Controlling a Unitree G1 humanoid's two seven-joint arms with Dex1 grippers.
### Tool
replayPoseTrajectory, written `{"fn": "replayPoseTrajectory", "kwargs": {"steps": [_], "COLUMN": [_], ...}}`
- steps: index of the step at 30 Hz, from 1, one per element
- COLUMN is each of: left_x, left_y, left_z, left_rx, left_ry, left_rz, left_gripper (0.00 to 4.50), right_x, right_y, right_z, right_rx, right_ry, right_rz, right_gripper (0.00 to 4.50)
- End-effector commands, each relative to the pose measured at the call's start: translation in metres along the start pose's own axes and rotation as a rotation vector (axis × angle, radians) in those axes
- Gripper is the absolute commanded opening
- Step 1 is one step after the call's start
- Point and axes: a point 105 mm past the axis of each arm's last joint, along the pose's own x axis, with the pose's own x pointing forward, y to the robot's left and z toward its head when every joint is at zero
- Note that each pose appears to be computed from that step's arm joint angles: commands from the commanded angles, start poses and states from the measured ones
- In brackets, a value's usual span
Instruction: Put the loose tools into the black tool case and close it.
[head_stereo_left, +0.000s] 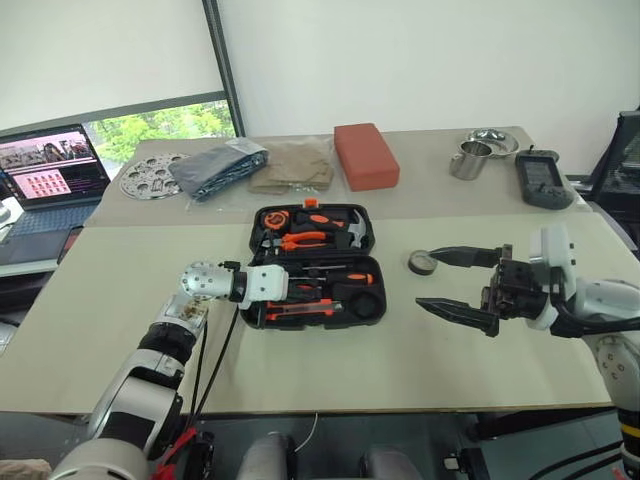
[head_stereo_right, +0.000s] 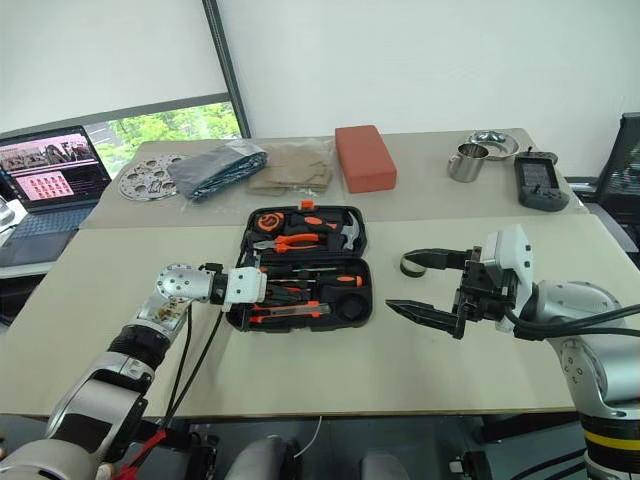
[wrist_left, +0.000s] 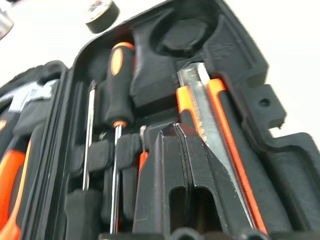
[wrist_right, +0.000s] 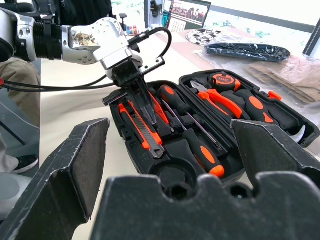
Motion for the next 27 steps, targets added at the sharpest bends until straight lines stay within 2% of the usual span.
{"fn": "replayPoseTrajectory", "kwargs": {"steps": [1,7,11,27], "left_x": [0.004,0.005,0.007,0.006], "left_y": [0.002,0.005,-0.008,-0.025], "left_z": [-0.004,0.017,0.017,-0.022], "left_rx": [-0.059,-0.159,-0.153,-0.056], "left_ry": [-0.019,-0.188,-0.186,0.091], "left_rz": [0.049,0.046,-0.026,-0.139], "left_gripper": [0.01,0.01,0.01,0.01], "right_x": [0.000,-0.001,-0.001,-0.003], "right_y": [-0.001,-0.002,-0.002,-0.002], "right_z": [0.011,0.011,0.012,0.010], "right_rx": [-0.065,-0.069,-0.072,-0.075], "right_ry": [-0.016,-0.015,-0.015,-0.009], "right_rz": [0.007,0.006,0.007,-0.002], "right_gripper": [4.50,4.50,4.50,4.50]}}
